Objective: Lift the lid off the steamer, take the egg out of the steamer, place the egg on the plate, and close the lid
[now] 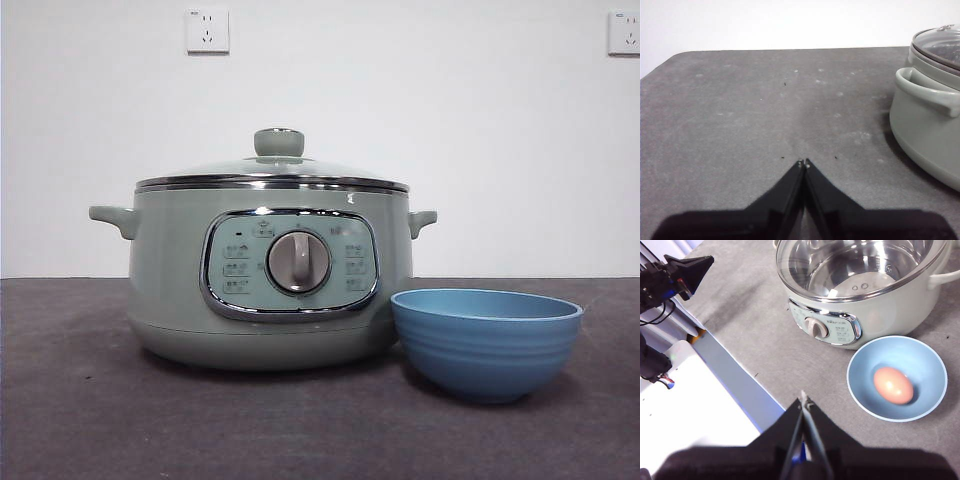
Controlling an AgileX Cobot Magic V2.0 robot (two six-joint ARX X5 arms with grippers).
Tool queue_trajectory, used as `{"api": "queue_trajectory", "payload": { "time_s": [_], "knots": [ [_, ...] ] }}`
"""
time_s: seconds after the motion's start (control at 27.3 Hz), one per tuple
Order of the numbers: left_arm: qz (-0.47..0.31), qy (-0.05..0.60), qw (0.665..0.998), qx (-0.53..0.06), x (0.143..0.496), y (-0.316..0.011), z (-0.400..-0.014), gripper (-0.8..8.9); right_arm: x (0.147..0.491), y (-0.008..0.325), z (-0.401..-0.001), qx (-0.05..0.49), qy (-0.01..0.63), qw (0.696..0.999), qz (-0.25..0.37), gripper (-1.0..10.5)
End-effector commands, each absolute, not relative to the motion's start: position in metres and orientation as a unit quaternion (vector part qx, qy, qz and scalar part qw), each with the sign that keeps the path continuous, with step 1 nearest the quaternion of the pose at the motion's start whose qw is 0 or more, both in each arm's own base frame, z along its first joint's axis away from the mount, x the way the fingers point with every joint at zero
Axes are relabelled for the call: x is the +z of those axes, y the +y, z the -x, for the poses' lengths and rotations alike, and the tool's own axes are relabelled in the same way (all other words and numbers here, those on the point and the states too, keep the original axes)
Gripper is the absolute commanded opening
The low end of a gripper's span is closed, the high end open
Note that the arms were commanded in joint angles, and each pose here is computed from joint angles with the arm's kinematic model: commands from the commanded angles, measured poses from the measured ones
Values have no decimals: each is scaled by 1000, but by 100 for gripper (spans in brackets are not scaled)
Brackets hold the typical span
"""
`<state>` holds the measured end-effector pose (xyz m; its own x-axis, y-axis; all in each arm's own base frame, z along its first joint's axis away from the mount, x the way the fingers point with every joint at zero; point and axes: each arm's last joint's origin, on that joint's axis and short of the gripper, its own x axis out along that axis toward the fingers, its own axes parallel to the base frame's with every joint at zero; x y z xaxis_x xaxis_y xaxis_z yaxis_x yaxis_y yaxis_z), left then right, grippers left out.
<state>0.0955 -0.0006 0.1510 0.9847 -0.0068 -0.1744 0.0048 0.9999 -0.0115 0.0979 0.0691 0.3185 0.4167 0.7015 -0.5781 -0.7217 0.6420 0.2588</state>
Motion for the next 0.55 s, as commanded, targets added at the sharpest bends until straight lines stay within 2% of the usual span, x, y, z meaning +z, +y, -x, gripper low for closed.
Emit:
{"api": "queue_trajectory", "payload": {
  "time_s": [0.04, 0.11, 0.15, 0.22, 0.33, 0.48, 0.55],
  "knots": [
    [8, 92, 996, -1, 147, 0, -96, -3, 319, 69, -98, 422, 334, 843, 14, 1],
    [8, 92, 996, -1, 147, 0, -96, -3, 320, 67, -96, 422, 326, 846, 18, 1],
    [8, 92, 996, -1, 147, 0, -96, -3, 324, 63, -93, 423, 291, 857, 44, 1],
    [8, 92, 996, -1, 147, 0, -96, -3, 334, 54, -88, 406, 226, 884, 50, 1],
    [8, 92, 996, -1, 147, 0, -96, -3, 343, 37, -81, 344, 133, 928, 43, 1],
    [8, 92, 996, -1, 147, 0, -96, -3, 316, 21, -84, 253, 5, 965, 68, 1],
    [8, 92, 996, -1, 147, 0, -96, -3, 296, 18, -86, 231, -18, 971, 64, 1]
  ]
}}
